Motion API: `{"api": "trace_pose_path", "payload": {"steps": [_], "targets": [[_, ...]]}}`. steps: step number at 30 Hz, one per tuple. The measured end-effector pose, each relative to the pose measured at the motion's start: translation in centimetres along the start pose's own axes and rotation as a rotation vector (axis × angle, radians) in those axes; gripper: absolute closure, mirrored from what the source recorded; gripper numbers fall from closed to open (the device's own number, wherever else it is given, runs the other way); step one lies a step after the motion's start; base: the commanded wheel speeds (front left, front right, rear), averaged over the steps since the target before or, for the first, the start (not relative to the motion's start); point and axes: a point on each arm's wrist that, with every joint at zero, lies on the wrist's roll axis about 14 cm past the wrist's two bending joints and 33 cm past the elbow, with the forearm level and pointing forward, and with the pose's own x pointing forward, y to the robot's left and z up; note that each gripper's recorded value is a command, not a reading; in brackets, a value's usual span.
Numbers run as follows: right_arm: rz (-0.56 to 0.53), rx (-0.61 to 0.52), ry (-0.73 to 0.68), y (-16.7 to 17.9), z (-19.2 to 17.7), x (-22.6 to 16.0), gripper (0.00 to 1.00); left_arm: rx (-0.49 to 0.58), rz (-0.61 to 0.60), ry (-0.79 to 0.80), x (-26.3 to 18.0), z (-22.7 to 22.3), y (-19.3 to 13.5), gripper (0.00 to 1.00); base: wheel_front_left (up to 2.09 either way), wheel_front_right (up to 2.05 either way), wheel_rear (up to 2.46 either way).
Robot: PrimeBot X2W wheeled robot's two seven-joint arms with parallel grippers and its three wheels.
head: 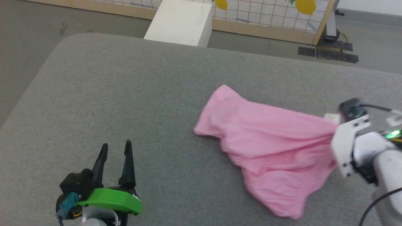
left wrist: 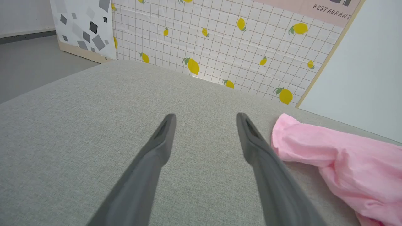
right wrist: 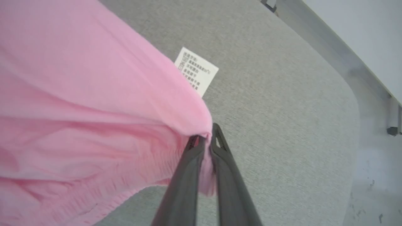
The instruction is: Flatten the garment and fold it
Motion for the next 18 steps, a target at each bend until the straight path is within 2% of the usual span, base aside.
{"api": "trace_pose_path", "payload": {"steps": [3, 6, 7, 8, 11, 18], "targets": [[-0.070, 0.003, 0.021, -2.9, -0.4, 0.2, 1.00, -0.003, -0.011, 0.007, 0.3, -0.2, -0.2, 0.00, 0.00, 0.00, 0.00], [-0.043, 0.020, 0.084, -1.9, -2.6, 1.0, 1.00, -0.005, -0.011, 0.015, 0.5, -0.5, -0.1, 0.00, 0.00, 0.00, 0.00], [-0.024, 0.033, 0.113, -1.1, -3.6, 1.1, 0.93, -0.006, -0.010, 0.020, 0.5, -0.7, -0.1, 0.00, 0.00, 0.00, 0.00], [-0.005, 0.053, 0.139, -0.3, -4.6, 1.2, 0.00, -0.007, -0.009, 0.024, 0.5, -0.8, 0.0, 0.00, 0.00, 0.00, 0.00], [0.002, 0.123, 0.102, 0.0, -4.7, 1.0, 0.00, -0.011, -0.018, 0.039, 0.6, -1.4, -0.4, 0.00, 0.00, 0.00, 0.00], [-0.105, 0.364, -0.331, -3.5, 2.2, -3.2, 0.00, -0.026, -0.045, 0.037, 0.6, -1.4, -1.3, 0.00, 0.00, 0.00, 0.00]]}}
